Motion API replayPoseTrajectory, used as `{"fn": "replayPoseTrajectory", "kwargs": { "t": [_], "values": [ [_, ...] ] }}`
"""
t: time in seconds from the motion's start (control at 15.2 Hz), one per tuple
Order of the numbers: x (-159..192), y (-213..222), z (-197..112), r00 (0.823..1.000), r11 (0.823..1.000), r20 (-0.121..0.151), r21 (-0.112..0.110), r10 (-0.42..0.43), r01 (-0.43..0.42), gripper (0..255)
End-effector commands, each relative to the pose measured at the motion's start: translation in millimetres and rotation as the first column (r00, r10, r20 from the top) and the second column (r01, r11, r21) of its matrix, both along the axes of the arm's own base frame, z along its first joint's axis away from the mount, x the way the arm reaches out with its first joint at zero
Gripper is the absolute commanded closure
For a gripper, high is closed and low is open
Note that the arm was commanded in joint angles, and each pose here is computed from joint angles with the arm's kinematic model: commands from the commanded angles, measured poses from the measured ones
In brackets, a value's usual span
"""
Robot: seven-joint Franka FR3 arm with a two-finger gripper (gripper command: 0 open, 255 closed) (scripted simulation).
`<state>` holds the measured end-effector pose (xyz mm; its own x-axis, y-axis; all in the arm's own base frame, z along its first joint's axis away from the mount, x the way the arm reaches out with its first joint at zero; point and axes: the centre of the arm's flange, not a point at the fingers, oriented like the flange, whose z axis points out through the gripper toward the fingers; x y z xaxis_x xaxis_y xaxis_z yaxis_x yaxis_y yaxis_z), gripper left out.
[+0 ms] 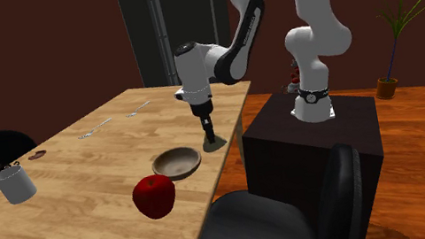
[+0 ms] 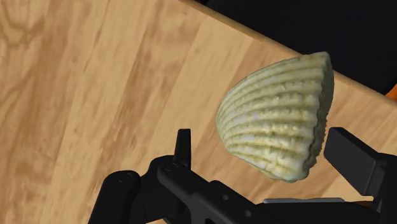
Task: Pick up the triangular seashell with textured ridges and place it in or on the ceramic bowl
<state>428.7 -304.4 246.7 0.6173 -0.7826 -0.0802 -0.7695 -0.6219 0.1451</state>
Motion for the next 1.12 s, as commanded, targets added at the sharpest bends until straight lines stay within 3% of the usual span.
{"fn": "replayPoseTrajectory", "kwargs": {
  "t": [0.0, 0.07, 0.13, 0.73, 1.06],
  "values": [
    [-0.1, 0.0, -0.3, 1.000, 1.000, 0.000, 0.000, 0.000, 0.000, 0],
    [-0.1, 0.0, -0.3, 1.000, 1.000, 0.000, 0.000, 0.000, 0.000, 0],
    [-0.1, 0.0, -0.3, 1.000, 1.000, 0.000, 0.000, 0.000, 0.000, 255],
    [-0.1, 0.0, -0.3, 1.000, 1.000, 0.000, 0.000, 0.000, 0.000, 255],
    [-0.1, 0.0, 26.1, 1.000, 1.000, 0.000, 0.000, 0.000, 0.000, 255]
  ]
}}
